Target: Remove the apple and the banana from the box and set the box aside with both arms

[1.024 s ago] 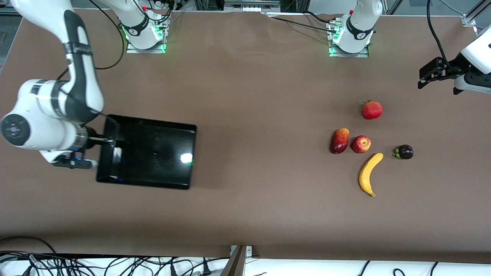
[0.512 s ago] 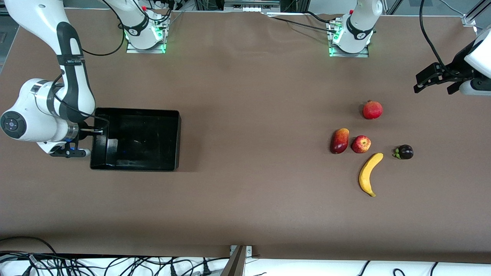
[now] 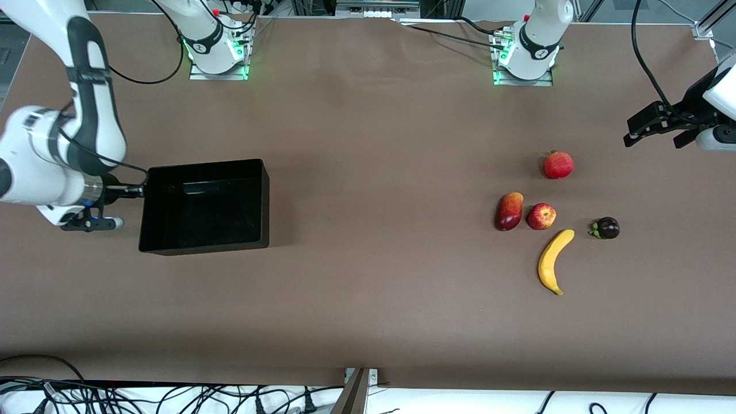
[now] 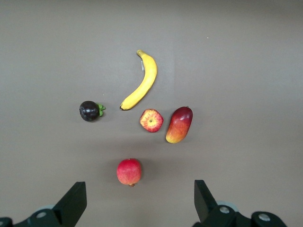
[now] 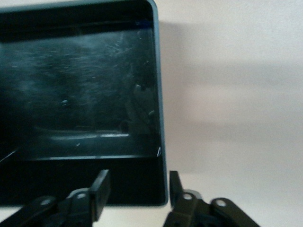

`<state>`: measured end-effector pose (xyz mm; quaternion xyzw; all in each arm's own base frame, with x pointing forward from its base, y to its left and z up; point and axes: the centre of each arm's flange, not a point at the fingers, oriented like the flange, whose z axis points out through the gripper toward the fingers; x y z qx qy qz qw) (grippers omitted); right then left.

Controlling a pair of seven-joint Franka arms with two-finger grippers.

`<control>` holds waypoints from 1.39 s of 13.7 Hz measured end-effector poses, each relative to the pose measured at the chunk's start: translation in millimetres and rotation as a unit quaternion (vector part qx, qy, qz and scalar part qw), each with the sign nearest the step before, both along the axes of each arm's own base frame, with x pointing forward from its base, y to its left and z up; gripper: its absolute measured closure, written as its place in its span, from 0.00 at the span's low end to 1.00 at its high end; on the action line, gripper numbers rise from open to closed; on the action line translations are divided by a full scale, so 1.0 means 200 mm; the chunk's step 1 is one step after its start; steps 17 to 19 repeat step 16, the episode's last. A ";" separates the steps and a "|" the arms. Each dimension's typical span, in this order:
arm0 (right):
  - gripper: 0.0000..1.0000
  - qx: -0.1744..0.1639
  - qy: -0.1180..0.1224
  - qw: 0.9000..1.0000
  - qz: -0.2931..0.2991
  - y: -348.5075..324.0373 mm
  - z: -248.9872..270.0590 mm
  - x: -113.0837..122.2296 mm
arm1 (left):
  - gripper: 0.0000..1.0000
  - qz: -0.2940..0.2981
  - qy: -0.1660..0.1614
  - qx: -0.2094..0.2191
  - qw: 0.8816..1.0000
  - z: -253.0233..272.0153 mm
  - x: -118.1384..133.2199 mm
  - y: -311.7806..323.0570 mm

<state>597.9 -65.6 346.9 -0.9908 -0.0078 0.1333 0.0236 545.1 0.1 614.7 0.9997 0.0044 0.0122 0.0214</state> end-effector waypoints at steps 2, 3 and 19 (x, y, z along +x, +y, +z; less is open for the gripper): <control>0.13 -0.006 0.018 1.000 0.006 0.02 0.36 0.02 | 0.00 0.000 0.000 0.000 1.000 0.00 0.00 0.00; 0.01 -0.011 0.022 1.000 0.009 0.04 0.57 0.02 | 0.00 0.001 -0.001 0.000 1.000 0.00 0.00 0.01; 0.00 -0.015 -0.103 0.995 0.011 0.11 1.03 -0.21 | 0.00 0.012 -0.003 0.000 1.000 0.01 0.00 0.07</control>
